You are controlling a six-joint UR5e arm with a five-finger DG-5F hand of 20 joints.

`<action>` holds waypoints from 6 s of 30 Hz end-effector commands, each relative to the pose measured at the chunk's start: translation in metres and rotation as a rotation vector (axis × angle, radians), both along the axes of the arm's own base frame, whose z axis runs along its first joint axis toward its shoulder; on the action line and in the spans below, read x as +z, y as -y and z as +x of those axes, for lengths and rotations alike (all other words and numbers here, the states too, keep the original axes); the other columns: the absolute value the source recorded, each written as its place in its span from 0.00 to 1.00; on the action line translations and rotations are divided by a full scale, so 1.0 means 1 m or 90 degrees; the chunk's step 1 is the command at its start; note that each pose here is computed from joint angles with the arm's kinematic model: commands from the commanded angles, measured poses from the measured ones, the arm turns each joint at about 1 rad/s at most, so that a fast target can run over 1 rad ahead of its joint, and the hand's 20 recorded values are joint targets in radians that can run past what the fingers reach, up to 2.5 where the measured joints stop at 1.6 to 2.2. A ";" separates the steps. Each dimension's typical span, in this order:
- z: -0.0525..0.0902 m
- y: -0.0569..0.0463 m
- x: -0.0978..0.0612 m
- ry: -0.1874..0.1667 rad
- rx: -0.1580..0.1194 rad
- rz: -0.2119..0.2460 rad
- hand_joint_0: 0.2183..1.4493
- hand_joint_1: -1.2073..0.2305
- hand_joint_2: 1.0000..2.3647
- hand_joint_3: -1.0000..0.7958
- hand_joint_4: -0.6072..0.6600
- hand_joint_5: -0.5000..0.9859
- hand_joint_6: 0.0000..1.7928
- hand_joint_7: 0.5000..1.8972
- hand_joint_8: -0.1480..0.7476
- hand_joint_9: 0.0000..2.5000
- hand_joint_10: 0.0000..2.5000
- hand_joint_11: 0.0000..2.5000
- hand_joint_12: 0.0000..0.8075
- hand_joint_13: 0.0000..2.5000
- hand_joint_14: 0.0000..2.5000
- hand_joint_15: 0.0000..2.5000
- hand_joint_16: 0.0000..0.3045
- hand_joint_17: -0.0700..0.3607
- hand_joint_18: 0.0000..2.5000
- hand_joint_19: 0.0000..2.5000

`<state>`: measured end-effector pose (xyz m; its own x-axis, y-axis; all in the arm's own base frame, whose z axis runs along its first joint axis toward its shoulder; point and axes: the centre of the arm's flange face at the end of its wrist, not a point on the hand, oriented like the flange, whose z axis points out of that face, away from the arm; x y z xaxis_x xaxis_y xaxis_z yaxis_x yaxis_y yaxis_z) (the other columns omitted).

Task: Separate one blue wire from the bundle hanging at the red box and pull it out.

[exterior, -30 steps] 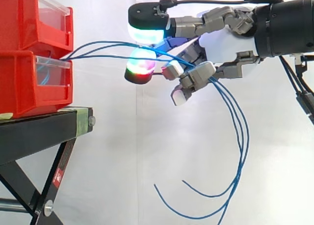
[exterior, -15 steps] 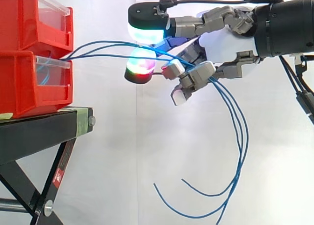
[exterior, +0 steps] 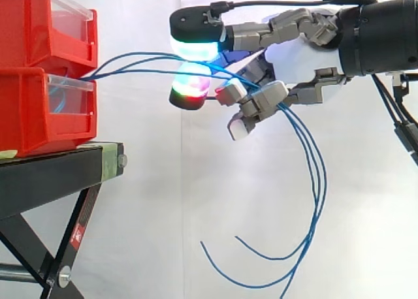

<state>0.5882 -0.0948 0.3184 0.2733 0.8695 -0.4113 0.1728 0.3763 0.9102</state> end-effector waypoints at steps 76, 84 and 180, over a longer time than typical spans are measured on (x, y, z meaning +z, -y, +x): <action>0.000 0.000 0.000 0.001 0.002 0.000 0.41 0.22 0.02 0.47 0.59 0.17 0.48 0.42 0.52 0.35 0.01 0.46 0.40 0.50 0.02 0.70 0.17 0.43 0.27 0.32; 0.001 0.000 0.001 0.003 0.002 0.000 0.43 0.20 0.01 0.38 0.59 0.16 0.48 0.42 0.52 0.33 0.01 0.45 0.40 0.49 0.00 0.70 0.17 0.43 0.26 0.32; 0.002 -0.003 0.001 0.007 0.004 -0.001 0.33 0.39 0.00 0.30 0.63 0.20 0.49 0.45 0.59 0.47 0.01 0.47 0.39 0.57 0.07 0.68 0.17 0.43 0.33 0.32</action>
